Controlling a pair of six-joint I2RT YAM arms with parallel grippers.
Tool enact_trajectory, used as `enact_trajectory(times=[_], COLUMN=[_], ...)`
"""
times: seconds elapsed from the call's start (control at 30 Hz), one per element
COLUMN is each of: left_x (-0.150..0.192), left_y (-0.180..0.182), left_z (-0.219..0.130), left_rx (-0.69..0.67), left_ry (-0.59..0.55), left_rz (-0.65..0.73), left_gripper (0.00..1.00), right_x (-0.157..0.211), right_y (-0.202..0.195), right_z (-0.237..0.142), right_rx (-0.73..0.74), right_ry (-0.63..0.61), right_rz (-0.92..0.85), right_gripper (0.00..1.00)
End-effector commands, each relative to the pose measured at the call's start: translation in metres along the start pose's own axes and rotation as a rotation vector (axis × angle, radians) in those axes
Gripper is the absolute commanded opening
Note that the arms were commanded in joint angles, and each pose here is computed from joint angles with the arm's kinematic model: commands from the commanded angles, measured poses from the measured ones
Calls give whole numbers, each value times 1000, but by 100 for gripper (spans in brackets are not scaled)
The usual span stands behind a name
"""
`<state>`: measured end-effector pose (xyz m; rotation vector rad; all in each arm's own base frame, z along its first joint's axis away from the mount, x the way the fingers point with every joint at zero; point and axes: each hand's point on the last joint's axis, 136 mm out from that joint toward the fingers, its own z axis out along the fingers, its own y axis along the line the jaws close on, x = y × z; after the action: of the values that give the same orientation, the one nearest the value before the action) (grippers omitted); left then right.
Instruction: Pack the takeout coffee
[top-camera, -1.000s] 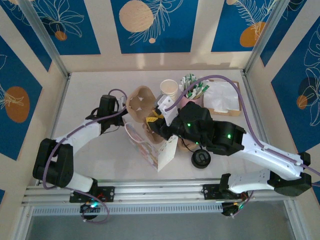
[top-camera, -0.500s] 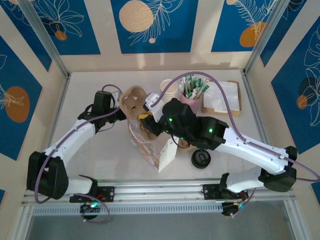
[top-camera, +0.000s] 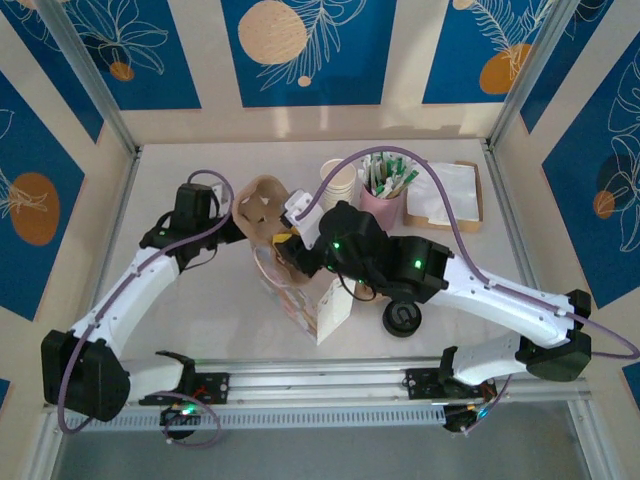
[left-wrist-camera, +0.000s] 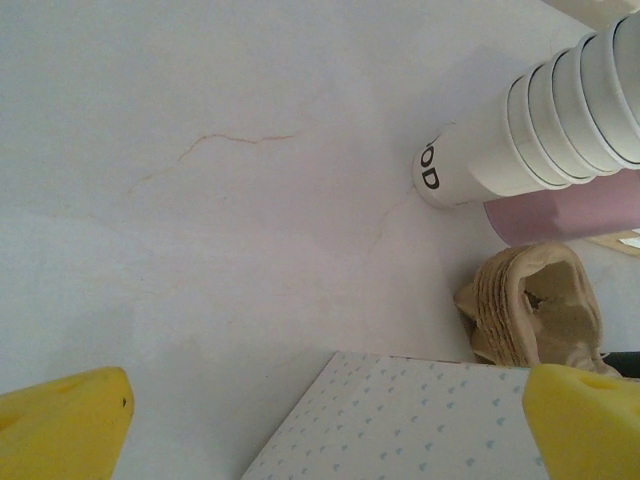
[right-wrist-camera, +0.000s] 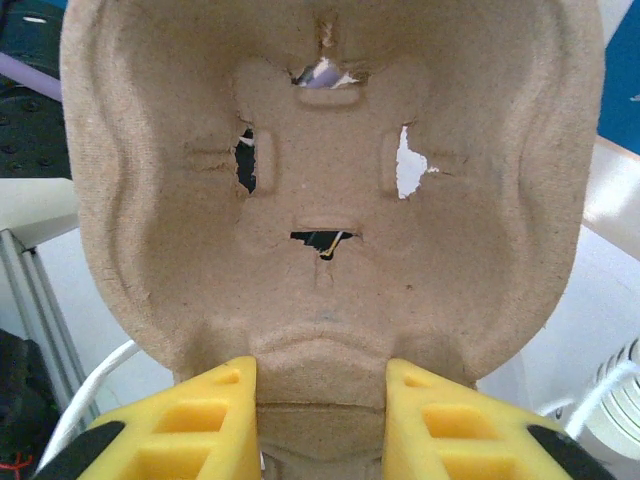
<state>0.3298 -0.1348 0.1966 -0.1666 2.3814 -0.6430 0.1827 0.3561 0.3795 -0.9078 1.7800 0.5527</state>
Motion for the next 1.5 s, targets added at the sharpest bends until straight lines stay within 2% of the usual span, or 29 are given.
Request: enact_trajectory(times=[0.0,0.17,0.33,0.67,0.93,1.07,1.3,1.47], left_x=[-13,-10,-6,-8,-9,-10,-15,-16], left_y=[-4,-3,-1,-1,-1,1,1,0], left_z=[-17,-17,-14,-20,-22,-24,-32,-35], left_rx=[0,0,-2,-11,-15,-32,-35,-38], left_ry=[-47,-41,-25,-30,-30,-27,-31,-27], left_rz=[1,0,-2,13,20,22,22,21], left_gripper=[100,100,100,100,100,100,100,100], right_x=[-40,-61,-63,-32,-10,1,3,-16], right_y=[0,12,14,-3,6,1,9,13], right_z=[-30,-47,-46,-8,10,19,15,-1], right_rx=[4,-30,-33,-50,-116,-76,-89,-69], right_ry=[-128,-204,-212,-80,5,49,48,-25], right_rz=[6,-3,-22,-13,-36,-50,-53,-57], right_gripper=[30,30,30,30,30,29,29,29])
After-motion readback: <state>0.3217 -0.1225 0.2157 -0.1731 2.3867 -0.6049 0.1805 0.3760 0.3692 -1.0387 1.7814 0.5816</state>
